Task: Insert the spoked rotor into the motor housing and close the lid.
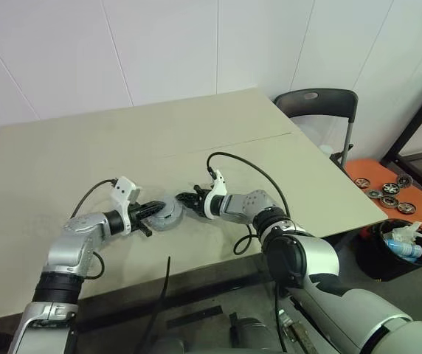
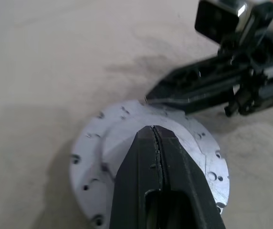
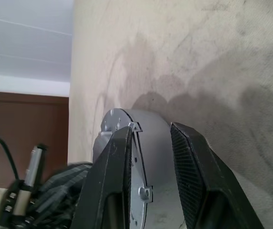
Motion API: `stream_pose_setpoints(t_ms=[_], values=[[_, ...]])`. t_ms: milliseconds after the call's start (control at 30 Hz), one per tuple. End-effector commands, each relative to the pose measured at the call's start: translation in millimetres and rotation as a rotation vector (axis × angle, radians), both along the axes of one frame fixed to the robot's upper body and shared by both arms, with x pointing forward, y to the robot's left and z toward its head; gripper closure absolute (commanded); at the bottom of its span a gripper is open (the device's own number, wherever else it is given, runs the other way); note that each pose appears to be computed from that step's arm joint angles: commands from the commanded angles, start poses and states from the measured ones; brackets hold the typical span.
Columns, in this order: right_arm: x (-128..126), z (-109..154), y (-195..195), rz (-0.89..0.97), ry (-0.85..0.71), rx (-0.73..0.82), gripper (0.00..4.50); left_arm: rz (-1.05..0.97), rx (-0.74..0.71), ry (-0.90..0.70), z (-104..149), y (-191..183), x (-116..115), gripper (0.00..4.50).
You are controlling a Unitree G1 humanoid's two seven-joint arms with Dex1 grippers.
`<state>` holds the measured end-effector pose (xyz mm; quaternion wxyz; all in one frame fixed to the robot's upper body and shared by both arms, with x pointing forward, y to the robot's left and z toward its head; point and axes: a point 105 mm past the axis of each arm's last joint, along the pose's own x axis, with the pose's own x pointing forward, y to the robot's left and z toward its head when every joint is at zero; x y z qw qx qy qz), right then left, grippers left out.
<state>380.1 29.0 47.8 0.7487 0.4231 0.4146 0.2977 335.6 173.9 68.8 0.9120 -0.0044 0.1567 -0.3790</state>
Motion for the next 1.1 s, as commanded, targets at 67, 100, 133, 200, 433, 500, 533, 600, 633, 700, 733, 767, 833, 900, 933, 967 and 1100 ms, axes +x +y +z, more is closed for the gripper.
stream_pose_setpoints(t_ms=[67,100,133,200,433,500,533,600,633,700,733,767,833,900,933,967,1100], values=[[1.8,-1.5,-4.3,-0.006,-0.009,-0.024,3.18,-0.007,0.011,-0.039,7.9,-0.2,6.4,4.5],[2.1,-1.7,-4.9,-0.008,-0.009,-0.026,3.18,-0.002,0.013,-0.034,5.7,0.6,6.9,4.5],[2.5,-1.9,-5.6,-0.011,-0.009,-0.029,3.18,0.002,0.017,-0.027,3.1,1.5,6.7,4.5],[3.0,-2.1,-6.6,-0.014,-0.009,-0.032,3.18,0.005,0.03,-0.016,-2.0,3.1,5.1,4.5],[2.6,-2.8,-7.4,-0.013,-0.002,-0.036,3.18,0.016,0.03,-0.011,-6.5,6.8,1.3,4.5],[2.9,-2.6,-7.7,-0.01,-0.007,-0.041,3.18,0.022,0.028,-0.012,-6.5,8.1,0.8,4.5],[3.2,-2.9,-8.3,-0.009,-0.012,-0.051,3.18,0.023,0.028,-0.013,-6.6,8.8,0.4,4.5],[3.2,-2.7,-8.2,-0.003,-0.019,-0.055,3.18,0.028,0.029,-0.013,-6.8,11.0,-0.7,4.5],[2.9,-2.5,-8.0,0.002,-0.021,-0.057,3.18,0.032,0.029,-0.012,-7.1,12.9,-1.4,4.5],[2.6,-2.2,-7.6,0.008,-0.024,-0.058,3.18,0.043,0.028,-0.011,-7.7,16.8,-2.7,4.5],[2.6,-2.1,-7.6,0.008,-0.025,-0.057,3.18,0.049,0.03,-0.01,-8.2,18.8,-3.4,4.5],[2.7,-2.0,-7.7,0.008,-0.025,-0.057,3.18,0.054,0.031,-0.009,-8.3,20.7,-4.4,4.5],[2.9,-1.8,-7.8,0.006,-0.025,-0.055,3.18,0.066,0.035,-0.009,-8.5,24.6,-5.7,4.5],[2.9,-1.5,-7.7,0.007,-0.025,-0.053,3.18,0.076,0.037,-0.008,-8.6,28.0,-6.5,4.5],[2.9,-1.3,-7.7,0.007,-0.025,-0.051,3.18,0.079,0.037,-0.008,-8.6,29.0,-6.8,4.5],[2.9,-1.1,-7.5,0.008,-0.026,-0.05,3.18,0.082,0.037,-0.008,-8.7,29.8,-7.2,4.5],[2.6,0.0,-7.0,0.013,-0.028,-0.044,3.18,0.091,0.037,-0.009,-8.8,31.2,-8.2,4.5]])
